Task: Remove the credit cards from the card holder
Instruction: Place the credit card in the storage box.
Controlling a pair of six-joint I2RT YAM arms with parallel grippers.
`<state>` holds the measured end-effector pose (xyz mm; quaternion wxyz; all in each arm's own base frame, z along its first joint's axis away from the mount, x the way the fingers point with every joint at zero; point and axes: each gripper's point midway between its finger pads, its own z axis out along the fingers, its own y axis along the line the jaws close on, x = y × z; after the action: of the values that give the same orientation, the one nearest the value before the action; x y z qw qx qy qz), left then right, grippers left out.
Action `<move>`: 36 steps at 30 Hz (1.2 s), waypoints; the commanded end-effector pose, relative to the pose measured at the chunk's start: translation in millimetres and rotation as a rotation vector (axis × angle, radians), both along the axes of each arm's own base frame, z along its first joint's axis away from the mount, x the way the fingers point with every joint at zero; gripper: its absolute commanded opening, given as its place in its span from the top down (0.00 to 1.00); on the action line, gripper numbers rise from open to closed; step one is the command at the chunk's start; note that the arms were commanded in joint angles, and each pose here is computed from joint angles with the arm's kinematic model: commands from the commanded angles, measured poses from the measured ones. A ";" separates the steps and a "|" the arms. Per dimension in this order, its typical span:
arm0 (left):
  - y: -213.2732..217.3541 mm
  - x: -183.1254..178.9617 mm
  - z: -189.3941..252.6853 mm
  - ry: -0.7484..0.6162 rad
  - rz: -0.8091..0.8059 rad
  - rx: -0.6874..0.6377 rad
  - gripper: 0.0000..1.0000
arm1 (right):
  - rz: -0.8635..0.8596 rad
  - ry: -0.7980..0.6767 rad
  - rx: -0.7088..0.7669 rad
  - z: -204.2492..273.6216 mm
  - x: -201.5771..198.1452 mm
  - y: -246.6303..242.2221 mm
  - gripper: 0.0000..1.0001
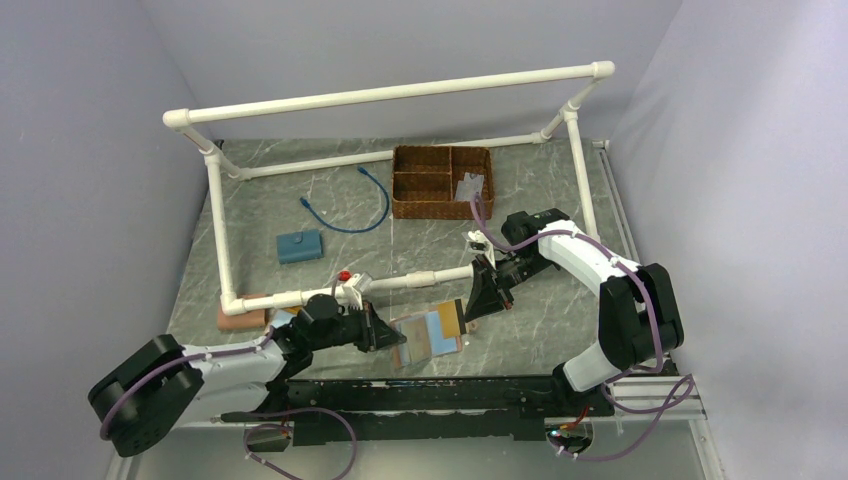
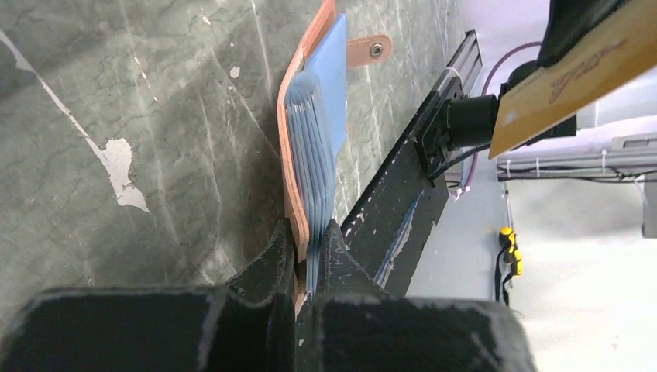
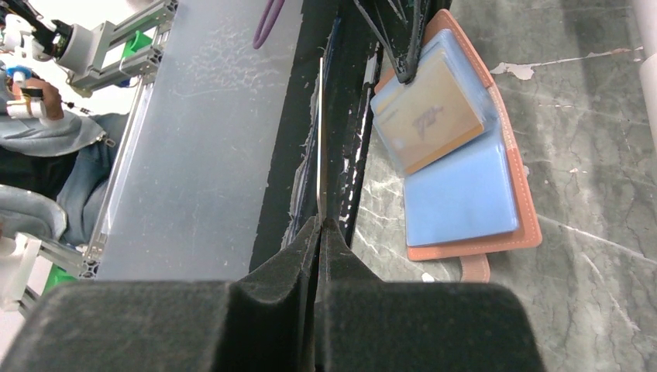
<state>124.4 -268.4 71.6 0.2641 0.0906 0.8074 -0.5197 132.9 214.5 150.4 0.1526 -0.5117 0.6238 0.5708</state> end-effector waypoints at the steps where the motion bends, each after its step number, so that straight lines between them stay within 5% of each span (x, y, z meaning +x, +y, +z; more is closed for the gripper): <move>1: -4.0 18.2 7.6 0.052 0.100 -0.020 1.00 | -0.002 -0.051 0.029 5.0 9.3 3.5 1.00; 6: 3.6 20.4 -7.9 0.132 0.161 0.045 0.99 | -0.004 -0.048 0.027 4.6 9.7 3.6 1.00; 17: 26.8 22.7 -12.0 0.244 0.280 0.224 0.63 | -0.004 -0.048 0.021 3.2 10.1 3.3 1.00; 28: 53.1 24.1 5.5 0.243 0.342 0.400 0.48 | -0.004 -0.061 0.016 3.1 10.3 2.7 1.00; 32: 46.0 28.7 34.6 0.156 0.317 0.314 0.32 | -0.003 -0.083 0.016 3.9 10.9 2.3 1.00; 36: 11.2 27.2 74.8 0.020 0.179 0.052 0.27 | -0.005 -0.085 0.017 4.9 10.8 2.5 1.00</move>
<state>148.9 -229.6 105.7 0.2558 -0.0368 0.8912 -0.3729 136.8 213.7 146.1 0.1532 -0.5163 0.6293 0.5604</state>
